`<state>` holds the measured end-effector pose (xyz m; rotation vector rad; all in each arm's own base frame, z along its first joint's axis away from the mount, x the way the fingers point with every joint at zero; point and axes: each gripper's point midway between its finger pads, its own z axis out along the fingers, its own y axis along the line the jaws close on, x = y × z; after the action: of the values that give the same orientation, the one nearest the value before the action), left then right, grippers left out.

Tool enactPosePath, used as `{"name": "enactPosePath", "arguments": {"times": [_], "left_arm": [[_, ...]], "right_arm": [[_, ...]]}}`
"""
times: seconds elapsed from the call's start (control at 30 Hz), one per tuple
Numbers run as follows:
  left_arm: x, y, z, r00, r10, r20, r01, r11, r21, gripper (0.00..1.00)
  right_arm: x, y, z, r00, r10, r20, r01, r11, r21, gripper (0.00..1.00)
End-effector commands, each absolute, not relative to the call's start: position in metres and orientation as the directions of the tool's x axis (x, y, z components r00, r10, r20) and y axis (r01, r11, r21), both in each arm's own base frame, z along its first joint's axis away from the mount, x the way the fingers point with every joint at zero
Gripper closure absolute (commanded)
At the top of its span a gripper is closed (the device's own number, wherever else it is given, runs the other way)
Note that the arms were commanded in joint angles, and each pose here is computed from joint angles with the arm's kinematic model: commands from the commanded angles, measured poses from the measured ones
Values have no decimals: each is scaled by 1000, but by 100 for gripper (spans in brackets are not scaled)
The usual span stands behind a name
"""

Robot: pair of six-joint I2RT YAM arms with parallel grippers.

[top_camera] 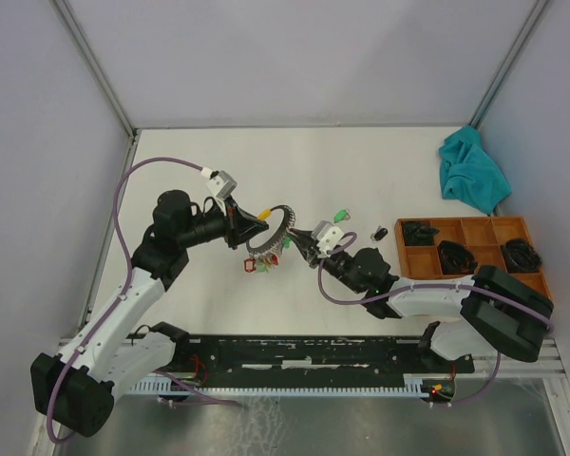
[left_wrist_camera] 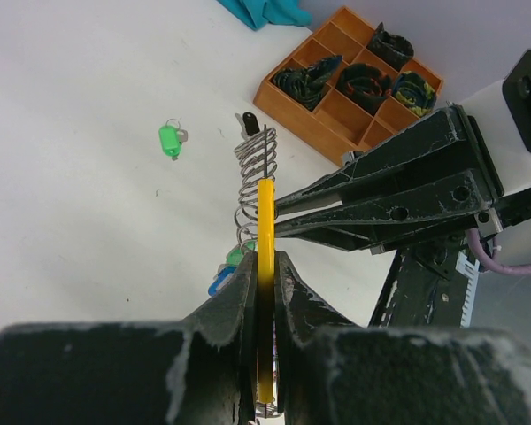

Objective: Put the keys on the keyring

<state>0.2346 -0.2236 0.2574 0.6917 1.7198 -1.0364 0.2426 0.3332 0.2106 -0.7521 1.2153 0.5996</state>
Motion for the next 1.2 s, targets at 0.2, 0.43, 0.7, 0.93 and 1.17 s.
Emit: {"name": "enactPosePath", "arguments": {"times": [0.2, 0.43, 0.7, 0.93, 1.17], "left_arm": [[233, -227, 285, -303, -71, -950, 848, 436, -303, 97], [233, -228, 284, -308, -68, -949, 848, 432, -307, 97], [233, -229, 282, -316, -64, -947, 848, 429, -312, 97], [234, -229, 280, -317, -57, -947, 847, 432, -309, 97], [234, -229, 280, -319, -54, -946, 847, 431, -310, 97]], "right_arm": [[252, 323, 230, 314, 40, -949, -694, 691, -200, 76], [248, 327, 235, 336, 32, -941, -707, 668, -230, 77], [248, 326, 237, 357, -11, -934, -699, 660, -275, 77], [249, 321, 239, 379, -56, -924, -679, 662, -318, 77], [246, 324, 242, 387, -76, -919, -693, 634, -344, 77]]}}
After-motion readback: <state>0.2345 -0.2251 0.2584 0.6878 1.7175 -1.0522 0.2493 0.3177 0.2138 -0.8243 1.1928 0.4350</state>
